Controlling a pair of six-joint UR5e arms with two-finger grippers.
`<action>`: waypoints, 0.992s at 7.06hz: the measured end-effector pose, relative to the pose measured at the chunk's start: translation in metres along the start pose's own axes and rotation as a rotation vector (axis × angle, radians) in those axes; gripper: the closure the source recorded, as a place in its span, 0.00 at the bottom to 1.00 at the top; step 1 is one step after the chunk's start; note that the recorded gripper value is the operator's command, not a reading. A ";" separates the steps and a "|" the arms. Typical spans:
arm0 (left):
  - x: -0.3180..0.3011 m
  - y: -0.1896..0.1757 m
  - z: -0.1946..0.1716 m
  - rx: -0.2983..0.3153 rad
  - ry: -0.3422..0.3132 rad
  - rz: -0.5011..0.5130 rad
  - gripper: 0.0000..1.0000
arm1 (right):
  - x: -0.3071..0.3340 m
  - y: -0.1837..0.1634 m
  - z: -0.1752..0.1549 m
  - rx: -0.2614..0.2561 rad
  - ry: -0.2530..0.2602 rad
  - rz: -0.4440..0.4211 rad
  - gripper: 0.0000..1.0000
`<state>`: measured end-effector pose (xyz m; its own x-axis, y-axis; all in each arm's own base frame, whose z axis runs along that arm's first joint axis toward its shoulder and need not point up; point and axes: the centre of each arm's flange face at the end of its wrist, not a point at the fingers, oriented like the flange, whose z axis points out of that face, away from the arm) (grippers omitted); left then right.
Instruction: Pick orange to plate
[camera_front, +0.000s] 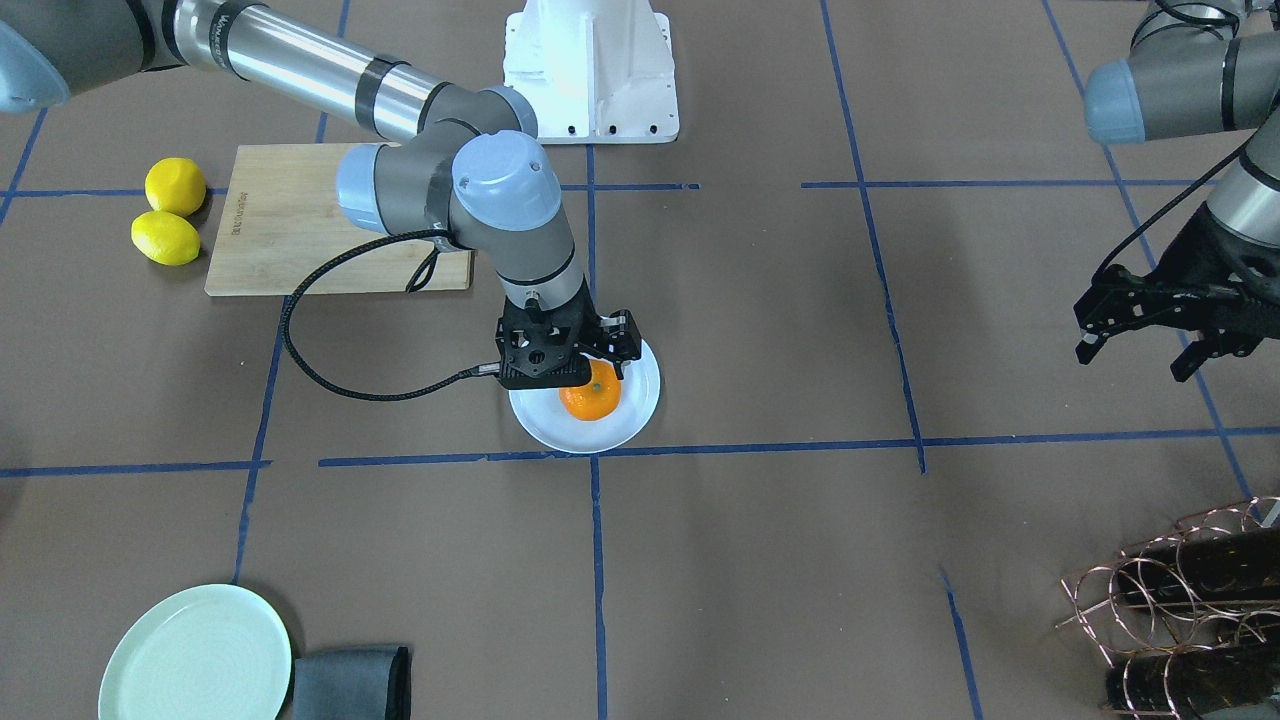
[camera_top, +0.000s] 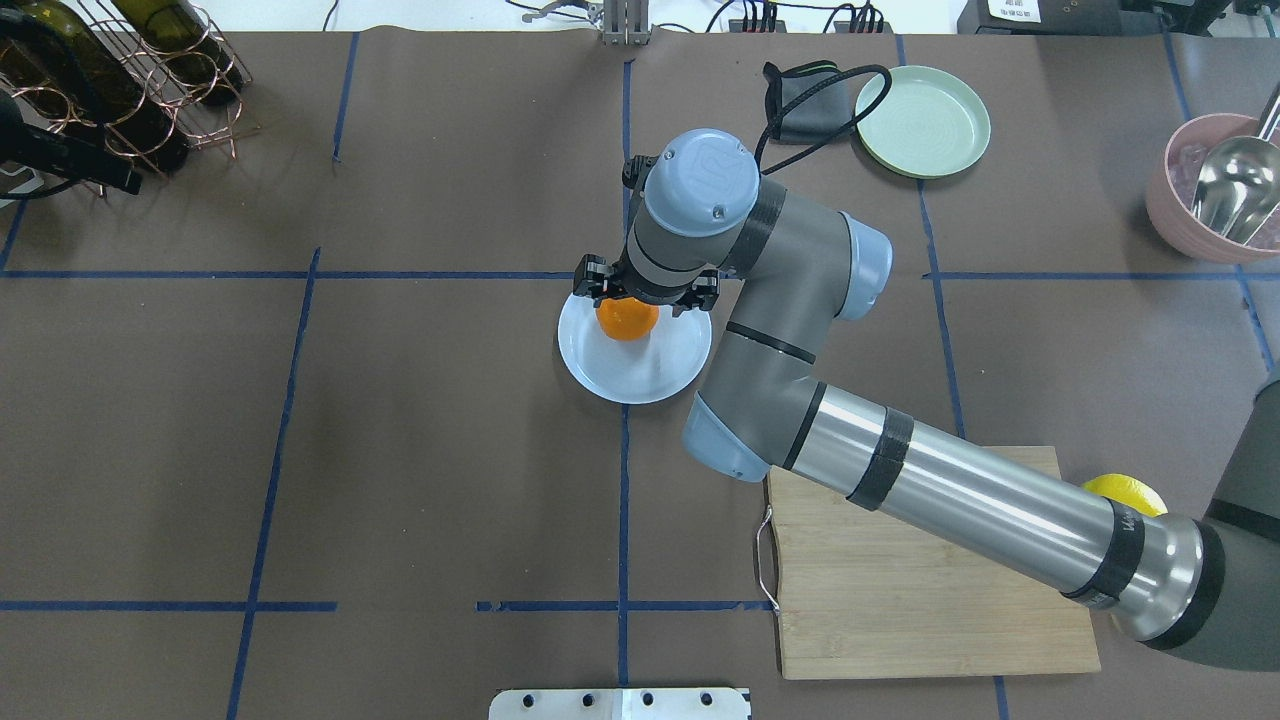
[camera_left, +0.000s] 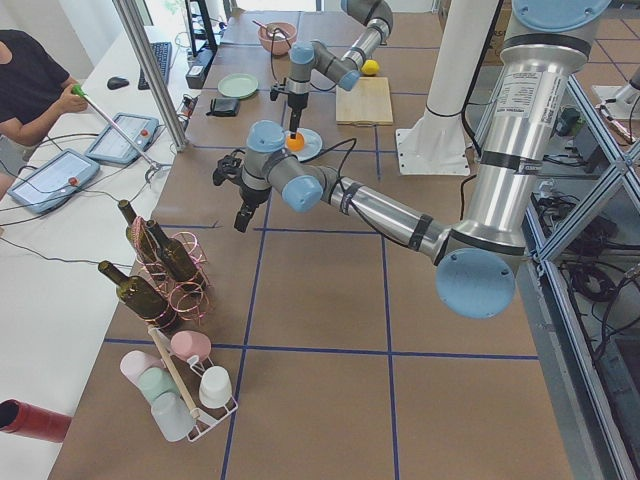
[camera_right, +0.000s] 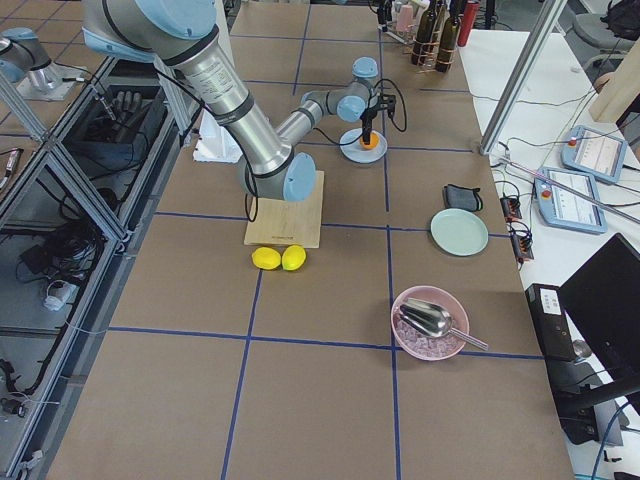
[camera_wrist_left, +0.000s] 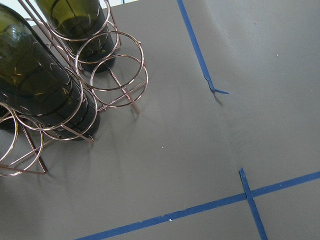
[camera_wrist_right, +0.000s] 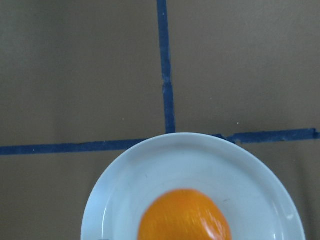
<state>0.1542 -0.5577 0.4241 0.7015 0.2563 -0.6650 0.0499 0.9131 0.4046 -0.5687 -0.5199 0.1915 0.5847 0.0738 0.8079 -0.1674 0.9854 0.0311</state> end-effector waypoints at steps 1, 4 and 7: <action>-0.002 0.002 0.000 -0.003 -0.004 -0.003 0.00 | 0.010 -0.015 -0.029 -0.006 0.025 0.027 0.00; -0.049 0.024 -0.006 -0.044 -0.051 0.119 0.00 | 0.131 -0.059 -0.119 -0.031 0.136 -0.061 0.00; -0.141 0.049 -0.040 -0.162 -0.098 0.178 0.00 | 0.316 -0.107 -0.177 -0.091 0.201 -0.251 0.00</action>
<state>0.0292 -0.5364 0.5128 0.7550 0.3926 -0.5252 -0.1896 0.8974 0.3983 -0.2255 -0.5752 0.3392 0.7454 -0.1529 0.6489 0.0681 0.9857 0.1539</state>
